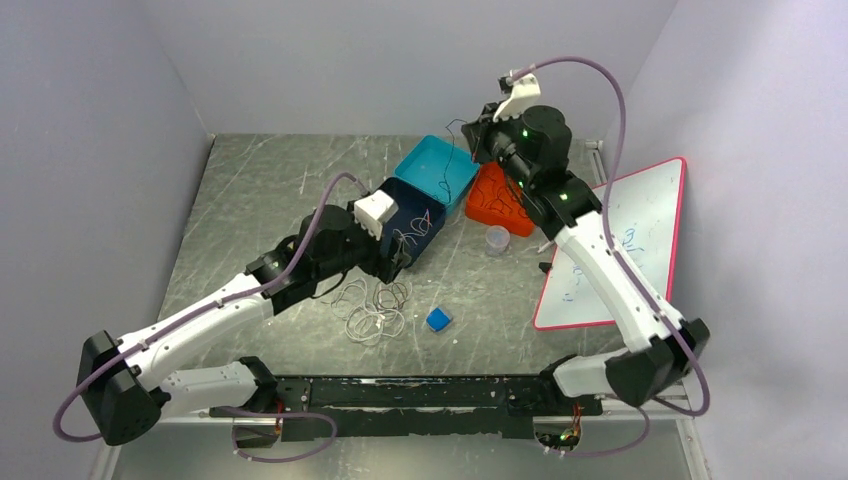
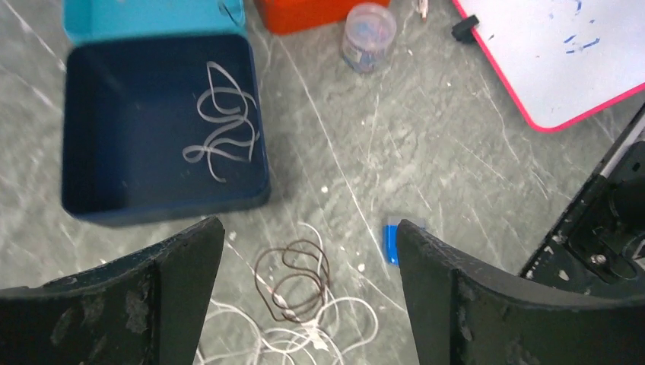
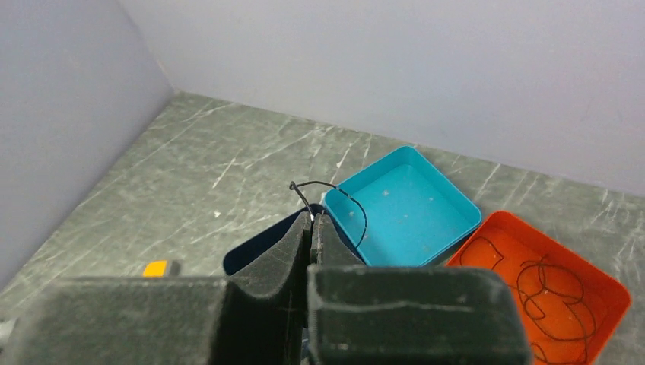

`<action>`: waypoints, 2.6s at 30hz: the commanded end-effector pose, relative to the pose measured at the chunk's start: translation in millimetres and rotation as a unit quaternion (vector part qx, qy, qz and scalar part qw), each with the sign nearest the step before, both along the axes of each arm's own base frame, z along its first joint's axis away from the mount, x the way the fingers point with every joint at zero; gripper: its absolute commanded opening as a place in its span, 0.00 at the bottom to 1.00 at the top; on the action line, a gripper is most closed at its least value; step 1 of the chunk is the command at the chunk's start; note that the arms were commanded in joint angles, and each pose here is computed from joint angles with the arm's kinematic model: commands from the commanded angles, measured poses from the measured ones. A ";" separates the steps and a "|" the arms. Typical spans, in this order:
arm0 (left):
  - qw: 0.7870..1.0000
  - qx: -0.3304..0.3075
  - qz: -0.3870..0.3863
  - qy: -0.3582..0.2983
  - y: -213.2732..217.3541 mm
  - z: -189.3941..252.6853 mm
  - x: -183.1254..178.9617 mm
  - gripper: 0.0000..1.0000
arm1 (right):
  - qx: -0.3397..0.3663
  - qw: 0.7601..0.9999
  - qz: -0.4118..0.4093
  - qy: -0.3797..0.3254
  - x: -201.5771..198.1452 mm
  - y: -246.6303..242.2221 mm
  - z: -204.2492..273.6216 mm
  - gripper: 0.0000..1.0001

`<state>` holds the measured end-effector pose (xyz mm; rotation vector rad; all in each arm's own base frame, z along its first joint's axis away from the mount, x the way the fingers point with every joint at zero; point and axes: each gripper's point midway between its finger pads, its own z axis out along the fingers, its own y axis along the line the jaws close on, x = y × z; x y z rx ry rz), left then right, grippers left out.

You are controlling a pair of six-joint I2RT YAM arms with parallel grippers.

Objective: Untangle the cables

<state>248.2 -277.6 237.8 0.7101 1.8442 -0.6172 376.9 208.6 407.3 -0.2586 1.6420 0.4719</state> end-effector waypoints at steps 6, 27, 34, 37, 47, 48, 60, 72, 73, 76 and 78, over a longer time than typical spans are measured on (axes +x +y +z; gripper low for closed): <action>0.993 -0.005 0.022 0.120 1.9 -31.9 0.7 0.90 | 0.007 1.000 -0.011 -0.022 80.0 -0.9 -6.6 0.00; 0.983 0.009 0.166 0.080 54.9 -24.1 18.6 0.92 | 0.005 0.997 0.040 0.059 169.6 33.1 -122.6 0.00; 0.977 -0.002 0.203 0.059 75.4 -14.6 16.1 0.94 | 0.027 0.993 0.070 0.092 180.5 45.3 -162.8 0.00; 0.977 0.008 0.202 0.064 77.8 -19.8 13.2 0.93 | 0.029 0.991 0.059 0.113 187.9 41.4 -187.6 0.00; 0.980 0.002 0.178 0.084 68.6 -29.1 6.7 0.91 | 0.005 0.984 0.064 0.165 209.0 36.6 -265.2 0.00; 0.981 0.002 0.177 0.084 68.4 -28.9 6.6 0.91 | 0.004 0.984 0.064 0.169 210.7 36.9 -271.5 0.00; 0.983 0.002 0.157 0.091 65.6 -34.8 -0.8 0.92 | -0.018 0.978 0.043 0.204 225.1 33.9 -323.3 0.00; 0.981 0.011 0.165 0.097 67.7 -41.8 0.4 0.92 | -0.026 0.988 0.022 0.153 230.4 24.2 -279.1 0.30; 0.981 0.012 0.169 0.097 68.9 -42.1 1.1 0.92 | -0.026 0.989 0.022 0.146 230.1 23.6 -271.8 0.34; 0.979 0.013 0.179 0.097 71.1 -42.8 2.5 0.92 | -0.025 0.991 0.024 0.130 228.8 22.8 -254.3 0.45; 0.977 0.014 0.187 0.098 73.2 -43.8 3.8 0.93 | -0.023 0.992 0.030 0.123 227.0 24.1 -245.2 0.54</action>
